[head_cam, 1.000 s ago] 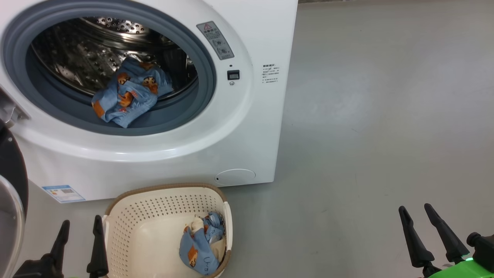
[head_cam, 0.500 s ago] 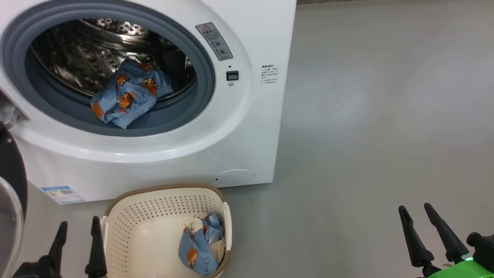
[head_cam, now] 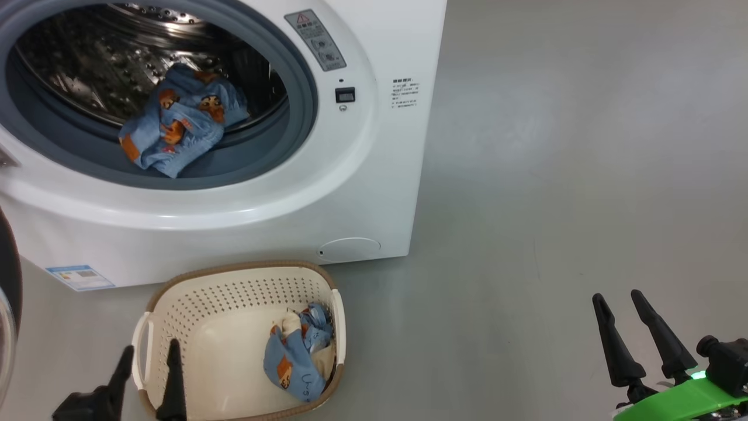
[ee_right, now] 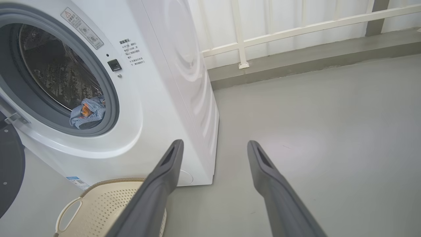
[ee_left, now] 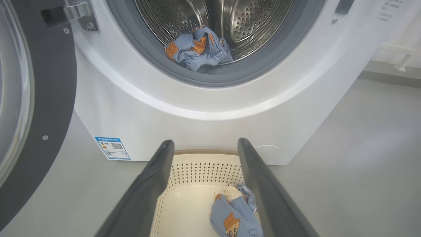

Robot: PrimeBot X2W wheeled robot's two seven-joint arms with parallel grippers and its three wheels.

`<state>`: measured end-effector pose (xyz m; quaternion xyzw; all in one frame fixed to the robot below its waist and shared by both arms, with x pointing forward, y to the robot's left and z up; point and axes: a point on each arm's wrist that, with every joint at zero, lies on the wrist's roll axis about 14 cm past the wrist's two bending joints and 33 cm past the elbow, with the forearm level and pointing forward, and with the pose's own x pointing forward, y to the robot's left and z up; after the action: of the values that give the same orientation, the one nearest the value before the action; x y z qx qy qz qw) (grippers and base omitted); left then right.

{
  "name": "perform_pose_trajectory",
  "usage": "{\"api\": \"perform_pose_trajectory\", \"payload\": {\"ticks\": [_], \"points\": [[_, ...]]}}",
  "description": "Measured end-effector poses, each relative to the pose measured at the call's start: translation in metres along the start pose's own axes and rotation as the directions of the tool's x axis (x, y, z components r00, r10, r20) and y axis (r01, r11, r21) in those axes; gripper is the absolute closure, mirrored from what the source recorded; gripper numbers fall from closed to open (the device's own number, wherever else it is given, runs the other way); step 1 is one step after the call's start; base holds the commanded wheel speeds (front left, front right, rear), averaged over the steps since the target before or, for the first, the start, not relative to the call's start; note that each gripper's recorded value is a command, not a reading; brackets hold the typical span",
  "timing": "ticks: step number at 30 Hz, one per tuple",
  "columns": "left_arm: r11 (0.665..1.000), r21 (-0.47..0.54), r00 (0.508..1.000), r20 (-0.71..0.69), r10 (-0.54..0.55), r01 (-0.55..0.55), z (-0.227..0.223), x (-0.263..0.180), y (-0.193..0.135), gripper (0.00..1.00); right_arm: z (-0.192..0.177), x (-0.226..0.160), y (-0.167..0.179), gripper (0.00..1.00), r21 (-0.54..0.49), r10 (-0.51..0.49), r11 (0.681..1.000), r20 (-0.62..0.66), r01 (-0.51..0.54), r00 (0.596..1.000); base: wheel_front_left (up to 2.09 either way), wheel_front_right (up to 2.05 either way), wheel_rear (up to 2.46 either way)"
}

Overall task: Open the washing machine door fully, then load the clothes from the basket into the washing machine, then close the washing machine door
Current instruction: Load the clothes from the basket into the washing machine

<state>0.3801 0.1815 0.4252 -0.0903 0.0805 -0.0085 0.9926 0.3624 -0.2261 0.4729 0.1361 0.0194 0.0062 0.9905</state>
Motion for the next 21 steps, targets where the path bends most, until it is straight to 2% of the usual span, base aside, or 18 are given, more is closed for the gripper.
{"api": "perform_pose_trajectory", "payload": {"ticks": [7,15,21], "points": [[0.999,-0.041,0.994,-0.112,-0.007,0.002,-0.035,0.016,-0.006,0.0,-0.004,0.013,0.0,0.0,0.0,-0.001,1.0,-0.008,0.001,1.0,0.0,0.0,0.0],[0.996,-0.078,0.975,-0.212,-0.064,0.048,-0.067,0.045,-0.028,0.0,-0.012,0.032,0.0,0.0,-0.001,0.001,1.0,-0.024,-0.001,1.0,0.0,0.0,0.0],[0.991,-0.071,0.942,-0.31,-0.128,0.111,-0.097,0.063,-0.046,0.0,-0.02,0.052,0.003,0.0,-0.002,0.012,1.0,-0.032,-0.012,0.999,0.0,0.0,0.0]]}}
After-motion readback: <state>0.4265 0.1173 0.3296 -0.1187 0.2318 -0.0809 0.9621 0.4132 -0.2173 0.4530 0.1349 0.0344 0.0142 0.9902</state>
